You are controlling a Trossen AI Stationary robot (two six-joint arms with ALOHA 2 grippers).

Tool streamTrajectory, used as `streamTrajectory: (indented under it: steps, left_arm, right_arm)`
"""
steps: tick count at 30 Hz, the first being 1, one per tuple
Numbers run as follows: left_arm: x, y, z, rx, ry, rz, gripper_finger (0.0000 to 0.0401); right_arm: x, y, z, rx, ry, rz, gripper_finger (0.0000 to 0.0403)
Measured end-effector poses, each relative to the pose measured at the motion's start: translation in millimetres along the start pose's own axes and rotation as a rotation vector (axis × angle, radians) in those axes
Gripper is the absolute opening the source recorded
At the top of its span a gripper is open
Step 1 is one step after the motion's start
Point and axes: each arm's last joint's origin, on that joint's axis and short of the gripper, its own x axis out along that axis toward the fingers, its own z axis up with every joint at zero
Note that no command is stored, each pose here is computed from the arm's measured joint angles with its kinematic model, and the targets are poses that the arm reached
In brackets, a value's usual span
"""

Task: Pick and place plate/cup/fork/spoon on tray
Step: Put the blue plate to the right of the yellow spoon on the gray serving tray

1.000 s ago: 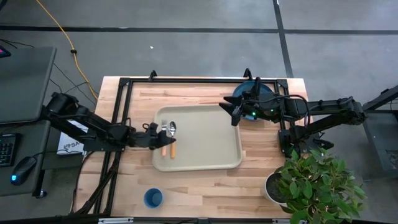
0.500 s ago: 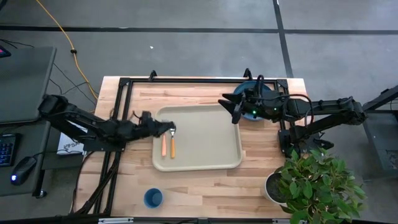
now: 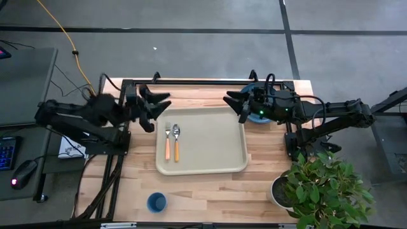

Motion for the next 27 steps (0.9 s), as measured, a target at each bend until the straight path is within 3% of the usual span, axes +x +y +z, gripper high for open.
streamTrajectory:
  steps: [4,8,14,24,27]
  left_arm:
    - [-5,-5,38,0.180,0.013,0.007,0.0163]
    - [-10,-6,56,0.182,-0.039,0.002,0.0163]
    - [-14,-5,58,0.096,-0.043,0.001,0.0163]
    - [-14,-5,58,0.094,-0.043,0.001,0.0163]
    - [-14,-5,58,0.094,-0.042,0.001,0.0163]
  right_arm:
    - [0,0,0,-0.001,-0.003,0.002,0.0195]
    - [0,0,1,-0.022,-0.007,0.003,0.0195]
    - [0,0,1,-0.024,-0.007,0.003,0.0195]
    - [0,2,4,-0.006,-0.026,0.014,0.0195]
    - [0,8,16,-0.021,-0.009,-0.001,0.0195]
